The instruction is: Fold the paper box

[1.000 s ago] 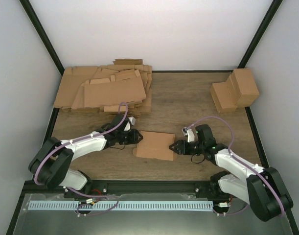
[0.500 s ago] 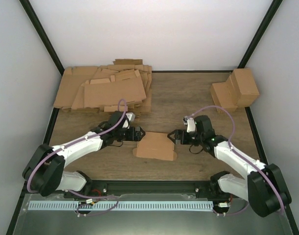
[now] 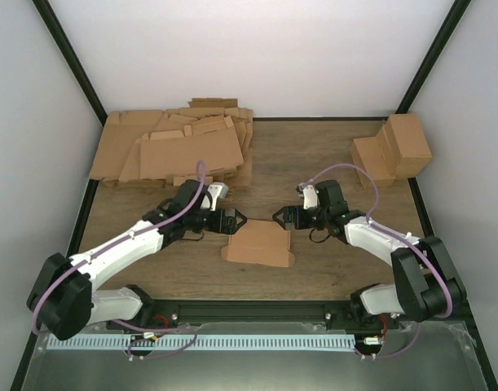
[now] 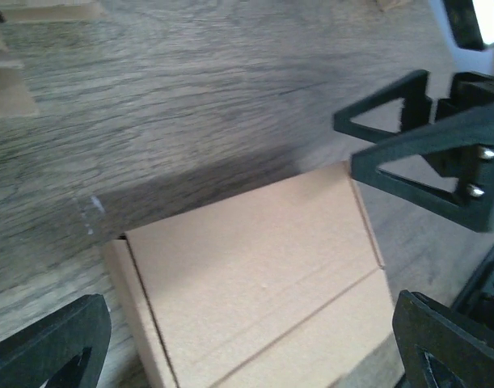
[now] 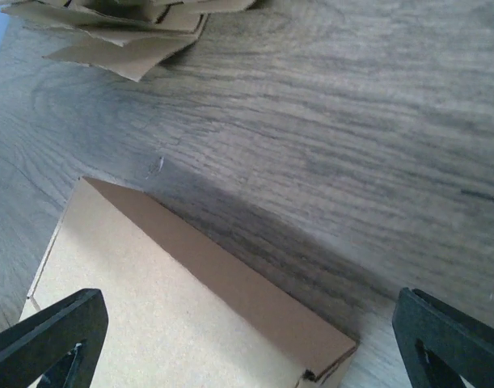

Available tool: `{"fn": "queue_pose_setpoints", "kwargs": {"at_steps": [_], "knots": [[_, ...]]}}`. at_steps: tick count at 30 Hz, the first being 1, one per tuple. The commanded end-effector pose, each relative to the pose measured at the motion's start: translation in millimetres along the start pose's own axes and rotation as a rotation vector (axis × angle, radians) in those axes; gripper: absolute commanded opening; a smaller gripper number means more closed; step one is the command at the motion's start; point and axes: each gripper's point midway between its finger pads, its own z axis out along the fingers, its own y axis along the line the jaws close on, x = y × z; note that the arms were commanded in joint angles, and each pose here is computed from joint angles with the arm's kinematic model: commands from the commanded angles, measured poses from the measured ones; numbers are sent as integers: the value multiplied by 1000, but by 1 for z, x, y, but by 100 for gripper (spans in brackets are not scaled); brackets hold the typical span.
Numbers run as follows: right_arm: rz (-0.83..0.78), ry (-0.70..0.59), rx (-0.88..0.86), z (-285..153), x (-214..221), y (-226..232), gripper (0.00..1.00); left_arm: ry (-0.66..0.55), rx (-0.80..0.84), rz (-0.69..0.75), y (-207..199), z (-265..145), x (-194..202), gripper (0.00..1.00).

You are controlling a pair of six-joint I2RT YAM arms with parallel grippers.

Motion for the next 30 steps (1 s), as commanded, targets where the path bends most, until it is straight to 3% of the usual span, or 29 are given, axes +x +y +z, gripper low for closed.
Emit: {"fn": "queue_pose_setpoints", "kwargs": {"at_steps": [1, 6, 16, 27, 30], "knots": [[-111, -70, -22, -5, -29, 10, 100, -7, 106, 43, -29, -10, -2, 99], [-124, -82, -84, 2, -29, 15, 100, 29, 90, 58, -36, -9, 9, 99], [-103, 44, -220, 32, -20, 21, 91, 43, 113, 66, -56, -24, 21, 99], [-69, 127, -300, 40, 4, 22, 56, 83, 152, 74, -65, -31, 51, 99], [-49, 142, -289, 43, 10, 18, 51, 99, 154, 78, -67, -29, 59, 99]]}}
